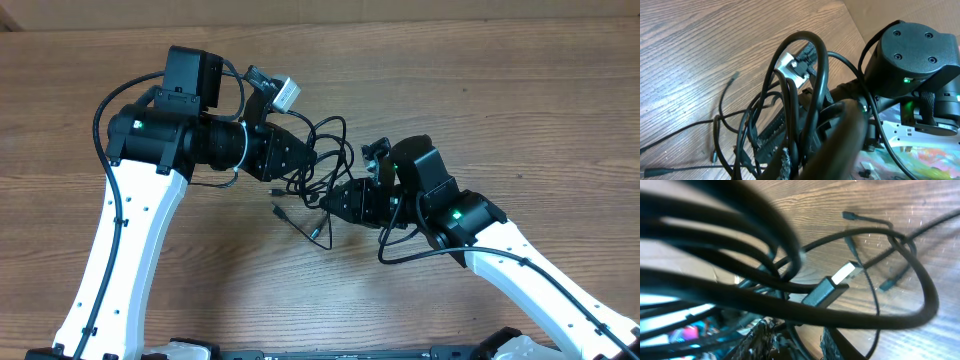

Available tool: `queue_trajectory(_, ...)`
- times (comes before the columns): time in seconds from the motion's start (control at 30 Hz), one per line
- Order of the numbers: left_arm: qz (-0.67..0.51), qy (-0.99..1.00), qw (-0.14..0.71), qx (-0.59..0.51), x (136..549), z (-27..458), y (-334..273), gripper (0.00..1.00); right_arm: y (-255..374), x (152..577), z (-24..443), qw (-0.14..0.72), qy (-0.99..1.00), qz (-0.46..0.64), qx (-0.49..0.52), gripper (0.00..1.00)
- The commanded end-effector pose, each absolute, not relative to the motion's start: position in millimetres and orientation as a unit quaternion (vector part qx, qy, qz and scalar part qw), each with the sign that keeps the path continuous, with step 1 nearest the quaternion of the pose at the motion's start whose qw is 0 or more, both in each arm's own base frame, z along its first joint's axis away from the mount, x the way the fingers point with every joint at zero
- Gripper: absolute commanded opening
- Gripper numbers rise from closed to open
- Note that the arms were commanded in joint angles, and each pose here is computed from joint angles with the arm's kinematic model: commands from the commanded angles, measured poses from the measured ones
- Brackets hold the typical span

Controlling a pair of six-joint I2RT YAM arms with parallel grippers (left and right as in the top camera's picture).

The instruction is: Untangle cables

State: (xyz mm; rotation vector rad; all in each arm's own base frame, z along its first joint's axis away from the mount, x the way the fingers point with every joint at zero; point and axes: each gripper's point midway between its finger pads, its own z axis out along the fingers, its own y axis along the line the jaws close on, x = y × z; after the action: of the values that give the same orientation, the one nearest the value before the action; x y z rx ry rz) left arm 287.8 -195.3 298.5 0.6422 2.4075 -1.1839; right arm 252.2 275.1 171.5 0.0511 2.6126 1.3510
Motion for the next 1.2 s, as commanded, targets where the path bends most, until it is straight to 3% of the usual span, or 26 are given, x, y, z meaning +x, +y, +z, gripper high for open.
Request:
queue_trajectory(0.0,-0.443,0.836,0.203,0.250,282.7,313.4,-201.2,0.05,276.9,253.5,182.8,0.066,0.872,0.477,0.091,0.29)
queue_trajectory(0.17,-0.508,0.792,0.214,0.263,279.5,339.2,-214.9,0.04,269.4,253.3,168.3,0.064,0.886,0.444,0.118,0.30)
queue_trajectory(0.33,-0.595,0.702,0.233,0.313,266.8,380.9,-226.7,0.04,230.3,254.8,121.2,0.075,0.927,0.317,0.187,0.30)
queue_trajectory(0.6,-0.464,0.828,0.228,0.217,300.6,327.4,-197.9,0.04,189.5,239.5,93.9,0.069,0.950,0.206,0.225,0.30)
queue_trajectory(0.8,-0.370,0.891,0.203,0.167,305.6,293.2,-172.9,0.05,181.8,237.9,90.6,0.073,0.953,0.186,0.229,0.31)
queue_trajectory(0.9,-0.322,0.921,0.190,0.110,311.1,279.2,-156.7,0.13,181.9,235.6,90.2,0.067,0.954,0.186,0.227,0.31)
queue_trajectory(1.03,-0.308,0.932,0.180,0.069,313.1,274.6,-150.4,0.42,181.9,230.3,89.1,0.057,0.958,0.184,0.214,0.36)
queue_trajectory(1.17,-0.308,0.932,0.179,0.067,313.0,274.5,-150.6,0.43,182.1,229.8,89.0,0.057,0.959,0.184,0.209,0.38)
